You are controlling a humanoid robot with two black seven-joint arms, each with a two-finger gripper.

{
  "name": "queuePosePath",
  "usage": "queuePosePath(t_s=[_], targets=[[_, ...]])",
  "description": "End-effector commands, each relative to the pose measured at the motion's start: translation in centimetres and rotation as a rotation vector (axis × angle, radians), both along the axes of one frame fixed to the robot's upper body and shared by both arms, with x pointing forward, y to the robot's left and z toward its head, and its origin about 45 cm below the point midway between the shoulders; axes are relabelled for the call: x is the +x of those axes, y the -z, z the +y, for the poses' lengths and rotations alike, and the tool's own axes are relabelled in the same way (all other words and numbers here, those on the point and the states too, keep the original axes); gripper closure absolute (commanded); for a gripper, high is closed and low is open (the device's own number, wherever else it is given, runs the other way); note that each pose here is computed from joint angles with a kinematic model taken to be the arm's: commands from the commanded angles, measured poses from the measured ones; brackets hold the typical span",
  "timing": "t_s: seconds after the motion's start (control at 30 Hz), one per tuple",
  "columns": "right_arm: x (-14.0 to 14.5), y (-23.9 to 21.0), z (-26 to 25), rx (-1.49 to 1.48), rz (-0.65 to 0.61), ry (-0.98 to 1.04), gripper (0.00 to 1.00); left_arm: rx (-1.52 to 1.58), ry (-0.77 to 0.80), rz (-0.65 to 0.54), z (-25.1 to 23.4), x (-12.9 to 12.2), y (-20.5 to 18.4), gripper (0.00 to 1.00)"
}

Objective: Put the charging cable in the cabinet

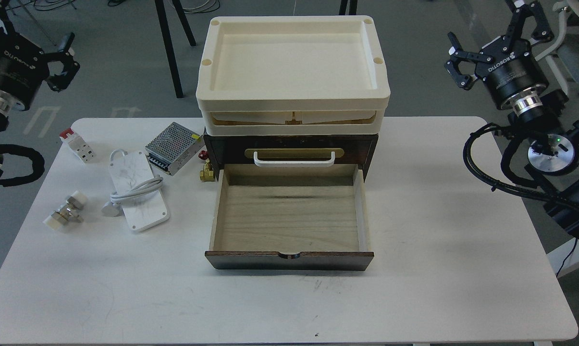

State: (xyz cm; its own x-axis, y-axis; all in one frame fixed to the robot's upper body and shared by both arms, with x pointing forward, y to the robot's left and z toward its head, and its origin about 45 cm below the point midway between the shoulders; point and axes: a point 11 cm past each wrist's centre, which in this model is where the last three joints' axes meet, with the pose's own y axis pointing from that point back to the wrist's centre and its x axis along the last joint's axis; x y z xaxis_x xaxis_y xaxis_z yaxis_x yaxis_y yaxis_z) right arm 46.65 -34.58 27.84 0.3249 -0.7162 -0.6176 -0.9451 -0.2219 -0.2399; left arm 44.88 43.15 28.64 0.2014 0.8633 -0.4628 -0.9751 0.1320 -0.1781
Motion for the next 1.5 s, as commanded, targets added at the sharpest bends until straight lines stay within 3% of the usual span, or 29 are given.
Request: queuePosePath(t_s=[0.0,0.13,0.27,0.37,0.47,0.67,0.87,0.97,1.13,1.2,1.33,1.47], targets=[[-0.1,-0.4,-0.6,0.028,-0.013,0.018,0.0,-0.008,0.003,0.001,-0.4,0.2,0.2,0.0],[0.0,-1.5,-2.1,0.076,-0.047,0.065,0.0,-0.026,-0.011,-0.029,0.0,0.6,-1.1,0.0],[-0.2,-0.9,-1.9,0.076,-0.034,0.06,0.0,-0.201,-0.236,-0.039,6.1,-0.5,0.0,0.0],[-0.2,-1.0,-1.9,0.081,-0.037,0.062,0.0,-0.333,-0.22,-0.06,3.5,0.3,1.0,0.0],[-0.2,-1.1,-2.2,0.082,-0.038,0.068,0.0,-0.432,-0.186,-0.209,1.7,0.0,-1.8,0.0],[-0.6,-0.1,-2.8,0.08,-0.02,0.086,0.0,-0.516,0.167,-0.435,-6.6,-3.9,-10.5,0.0],[-1.8,1.9,-4.1,0.076,0.021,0.114,0.0,0.19,0.425,-0.523,-10.4,-9.6,-14.4,0.0],[-2.2,2.7,-4.5,0.08,0.036,0.125,0.0,0.741,0.542,-0.492,-11.5,-11.7,-11.5,0.0],[-2.4,2.8,-4.9,0.094,0.036,0.138,0.0,1.571,0.732,-0.331,-8.9,-13.9,-1.7,0.0],[-2.3,2.4,-4.9,0.105,0.024,0.142,0.0,1.832,0.772,-0.323,-7.6,-14.7,1.5,0.0],[-2.2,1.9,-5.1,0.12,0.007,0.149,0.0,2.129,0.841,-0.285,-4.3,-15.3,6.0,0.0],[-2.3,1.9,-5.3,0.117,0.009,0.152,0.0,2.147,0.825,-0.189,-2.3,-13.8,9.1,0.0]])
